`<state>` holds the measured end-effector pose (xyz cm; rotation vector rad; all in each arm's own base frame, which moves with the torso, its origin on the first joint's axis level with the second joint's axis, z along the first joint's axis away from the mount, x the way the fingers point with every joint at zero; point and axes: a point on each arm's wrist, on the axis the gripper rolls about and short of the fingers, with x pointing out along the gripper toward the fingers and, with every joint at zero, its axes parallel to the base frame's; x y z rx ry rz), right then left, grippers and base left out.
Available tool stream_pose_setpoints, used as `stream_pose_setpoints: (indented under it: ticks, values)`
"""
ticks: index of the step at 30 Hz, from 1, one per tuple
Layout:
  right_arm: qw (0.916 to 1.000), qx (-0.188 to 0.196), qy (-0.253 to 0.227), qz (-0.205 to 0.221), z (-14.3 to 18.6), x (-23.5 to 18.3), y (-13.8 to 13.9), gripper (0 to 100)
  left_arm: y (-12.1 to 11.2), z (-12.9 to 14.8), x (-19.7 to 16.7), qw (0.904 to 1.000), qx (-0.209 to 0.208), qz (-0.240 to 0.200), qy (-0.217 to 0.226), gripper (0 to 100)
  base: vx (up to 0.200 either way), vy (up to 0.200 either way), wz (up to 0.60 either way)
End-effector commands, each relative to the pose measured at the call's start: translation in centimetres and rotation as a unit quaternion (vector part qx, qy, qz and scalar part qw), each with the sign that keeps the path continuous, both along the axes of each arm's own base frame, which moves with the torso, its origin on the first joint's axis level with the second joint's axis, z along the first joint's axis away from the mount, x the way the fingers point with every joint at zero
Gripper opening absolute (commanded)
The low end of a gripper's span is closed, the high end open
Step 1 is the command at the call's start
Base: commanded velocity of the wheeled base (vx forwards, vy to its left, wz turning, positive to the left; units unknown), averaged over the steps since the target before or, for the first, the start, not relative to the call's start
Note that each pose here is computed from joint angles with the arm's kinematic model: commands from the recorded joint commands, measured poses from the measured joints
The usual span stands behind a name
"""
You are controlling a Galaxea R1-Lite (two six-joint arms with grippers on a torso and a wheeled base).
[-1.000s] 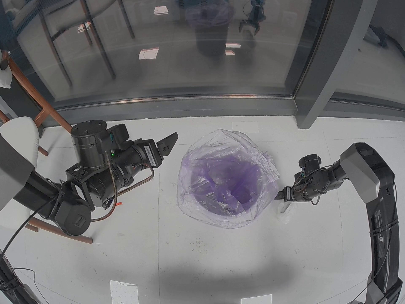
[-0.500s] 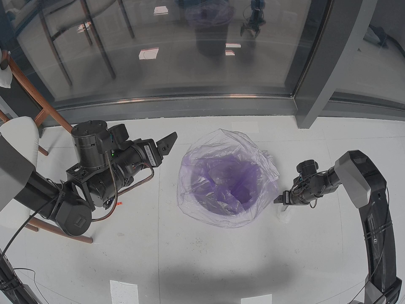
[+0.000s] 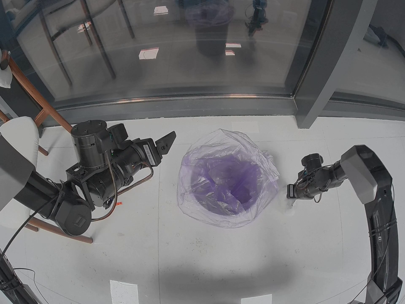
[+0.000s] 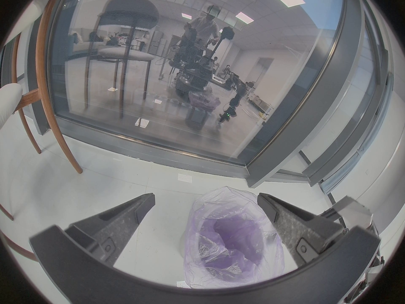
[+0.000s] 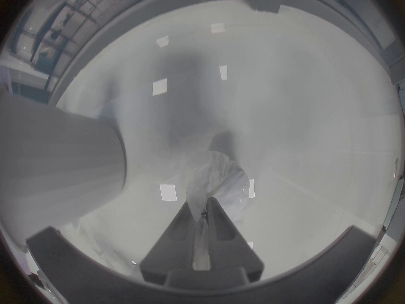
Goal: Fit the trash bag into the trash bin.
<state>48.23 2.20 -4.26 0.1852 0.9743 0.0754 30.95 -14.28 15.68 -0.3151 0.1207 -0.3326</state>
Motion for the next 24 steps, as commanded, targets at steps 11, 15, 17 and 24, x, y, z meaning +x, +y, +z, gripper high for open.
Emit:
stream_pose_setpoints:
  ticks: [11,15,17,24]
  values:
    - [0.9623,0.206,-0.177,-0.006,29.6,-11.8,1.2,0,0.3,0.0,-0.5,0.9998,-0.004,0.016,-0.011,100,0.0,0.0,0.0]
    - [0.9505,0.265,-0.159,0.033,31.3,-14.4,6.5,0,0.4,0.4,-0.7,0.9997,-0.006,0.016,-0.017,100,0.0,0.0,0.0]
    - [0.9513,0.27,-0.139,0.054,30.7,-14.8,8.5,0,0.4,0.4,-0.8,0.9997,-0.005,0.015,-0.017,100,0.0,0.0,0.0]
    - [0.959,0.254,-0.083,0.096,26.0,-14.2,12.9,0,0.4,0.4,-0.8,0.9997,-0.005,0.016,-0.017,100,0.0,0.0,0.0]
